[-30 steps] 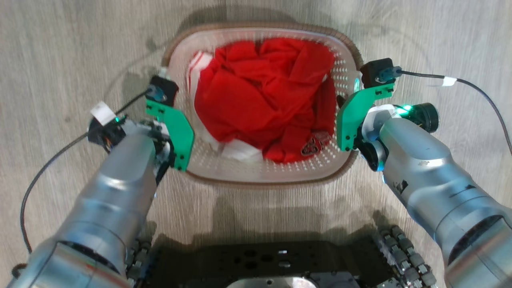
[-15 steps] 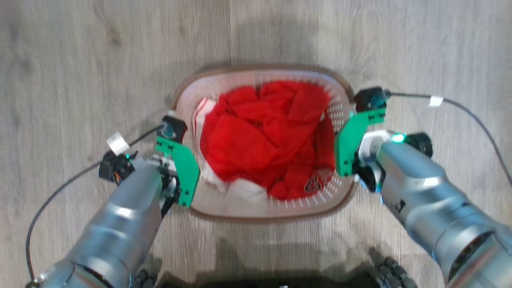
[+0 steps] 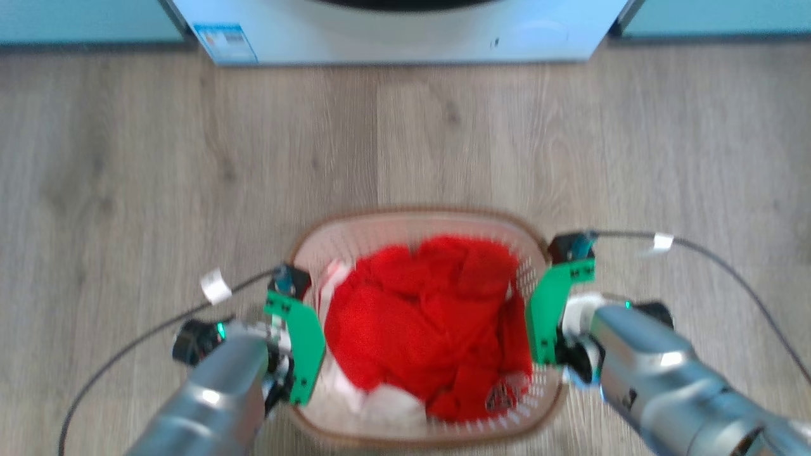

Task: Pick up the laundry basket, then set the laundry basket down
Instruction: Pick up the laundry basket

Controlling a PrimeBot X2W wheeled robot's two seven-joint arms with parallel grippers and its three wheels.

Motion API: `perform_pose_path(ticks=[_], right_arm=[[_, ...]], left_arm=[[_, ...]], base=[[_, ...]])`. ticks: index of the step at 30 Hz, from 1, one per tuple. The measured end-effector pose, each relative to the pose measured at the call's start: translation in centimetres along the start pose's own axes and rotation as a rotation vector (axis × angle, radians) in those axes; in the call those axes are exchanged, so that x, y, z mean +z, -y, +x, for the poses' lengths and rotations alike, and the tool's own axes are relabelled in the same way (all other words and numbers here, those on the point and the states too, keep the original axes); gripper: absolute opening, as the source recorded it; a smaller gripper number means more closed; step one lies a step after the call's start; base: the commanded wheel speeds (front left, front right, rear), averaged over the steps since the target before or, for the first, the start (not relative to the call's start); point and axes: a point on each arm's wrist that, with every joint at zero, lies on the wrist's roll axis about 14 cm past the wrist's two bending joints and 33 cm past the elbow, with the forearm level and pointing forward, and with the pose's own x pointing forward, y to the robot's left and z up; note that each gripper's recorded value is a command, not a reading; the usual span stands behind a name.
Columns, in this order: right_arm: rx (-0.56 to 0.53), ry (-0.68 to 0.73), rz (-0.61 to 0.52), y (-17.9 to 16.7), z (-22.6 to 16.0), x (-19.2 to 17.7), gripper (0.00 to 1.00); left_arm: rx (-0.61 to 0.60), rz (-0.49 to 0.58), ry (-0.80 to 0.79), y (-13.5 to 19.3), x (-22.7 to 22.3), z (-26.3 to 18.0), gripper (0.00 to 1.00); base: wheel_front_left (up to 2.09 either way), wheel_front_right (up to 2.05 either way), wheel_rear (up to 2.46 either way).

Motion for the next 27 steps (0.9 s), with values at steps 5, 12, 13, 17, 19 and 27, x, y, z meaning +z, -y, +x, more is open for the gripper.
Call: perform_pose_path(ticks=[5,12,13,17,19,27], right_arm=[[0.002,-0.003,-0.004,-1.3,-2.2,-1.5,0.0],[-0.003,0.059,-0.013,-2.6,-5.0,-0.9,0.0],[-0.003,0.059,-0.015,-2.8,-5.3,-1.2,0.0],[0.0,0.057,-0.001,-3.6,-6.4,-2.9,0.0],[-0.001,0.057,-0.007,-3.8,-6.8,-3.4,0.0],[-0.003,0.062,-0.044,-4.3,-7.6,-2.8,0.0]], left_arm=[[0.008,0.005,-0.01,1.1,-1.4,-2.0,0.0],[0.034,0.024,0.035,1.5,-0.9,-4.5,0.0],[0.034,0.028,0.036,1.7,-1.2,-4.8,0.0],[0.034,0.027,0.02,2.6,-2.7,-5.8,0.0],[0.033,0.028,0.013,3.0,-3.0,-6.2,0.0],[0.035,0.034,0.008,3.3,-2.9,-7.4,0.0]], base=[[0.0,0.0,0.0],[0.0,0.0,0.0],[0.0,0.0,0.0],[0.0,0.0,0.0],[0.0,0.0,0.0],[0.0,0.0,0.0]])
